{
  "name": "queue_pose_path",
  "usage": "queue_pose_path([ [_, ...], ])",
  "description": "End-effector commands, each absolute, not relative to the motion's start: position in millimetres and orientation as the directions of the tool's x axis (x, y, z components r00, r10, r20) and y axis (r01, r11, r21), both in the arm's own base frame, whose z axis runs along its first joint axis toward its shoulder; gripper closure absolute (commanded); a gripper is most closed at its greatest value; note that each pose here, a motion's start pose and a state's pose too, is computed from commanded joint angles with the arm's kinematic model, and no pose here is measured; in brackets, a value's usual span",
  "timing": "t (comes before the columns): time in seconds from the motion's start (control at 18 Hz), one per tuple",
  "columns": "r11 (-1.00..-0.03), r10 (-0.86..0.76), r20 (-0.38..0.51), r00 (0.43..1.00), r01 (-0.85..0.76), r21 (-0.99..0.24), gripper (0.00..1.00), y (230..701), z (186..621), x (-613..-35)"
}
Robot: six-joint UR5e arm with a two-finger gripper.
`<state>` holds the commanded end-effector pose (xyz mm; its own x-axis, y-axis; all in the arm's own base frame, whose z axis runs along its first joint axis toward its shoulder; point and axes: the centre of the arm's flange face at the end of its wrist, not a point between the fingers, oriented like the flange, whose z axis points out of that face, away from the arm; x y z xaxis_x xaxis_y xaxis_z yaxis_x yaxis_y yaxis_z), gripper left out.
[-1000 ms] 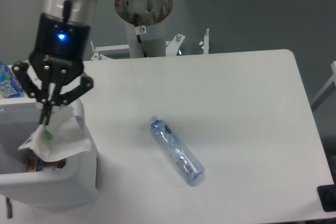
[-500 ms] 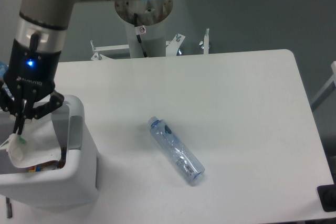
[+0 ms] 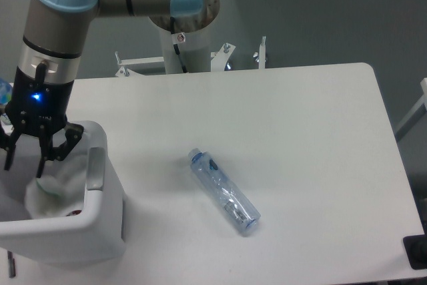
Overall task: Place the trash in the trash can
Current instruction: 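Open the gripper to drop the bag into the bin, then move the gripper over the clear water bottle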
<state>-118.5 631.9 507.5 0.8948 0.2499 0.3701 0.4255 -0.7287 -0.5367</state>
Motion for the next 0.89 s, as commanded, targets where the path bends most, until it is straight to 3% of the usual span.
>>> queue_pose_path([
  [0.28, -0.674, 0.403, 0.327, 0.855, 0.519, -0.525, 0.0, 610, 508, -185],
  [0.61, -0.592, 0.62, 0.348, 0.703, 0.71, -0.381, 0.0, 558, 477, -304],
  [0.89, -0.547, 0.741, 0.345, 0.576, 0.816, -0.187, 0.0, 522, 430, -368],
])
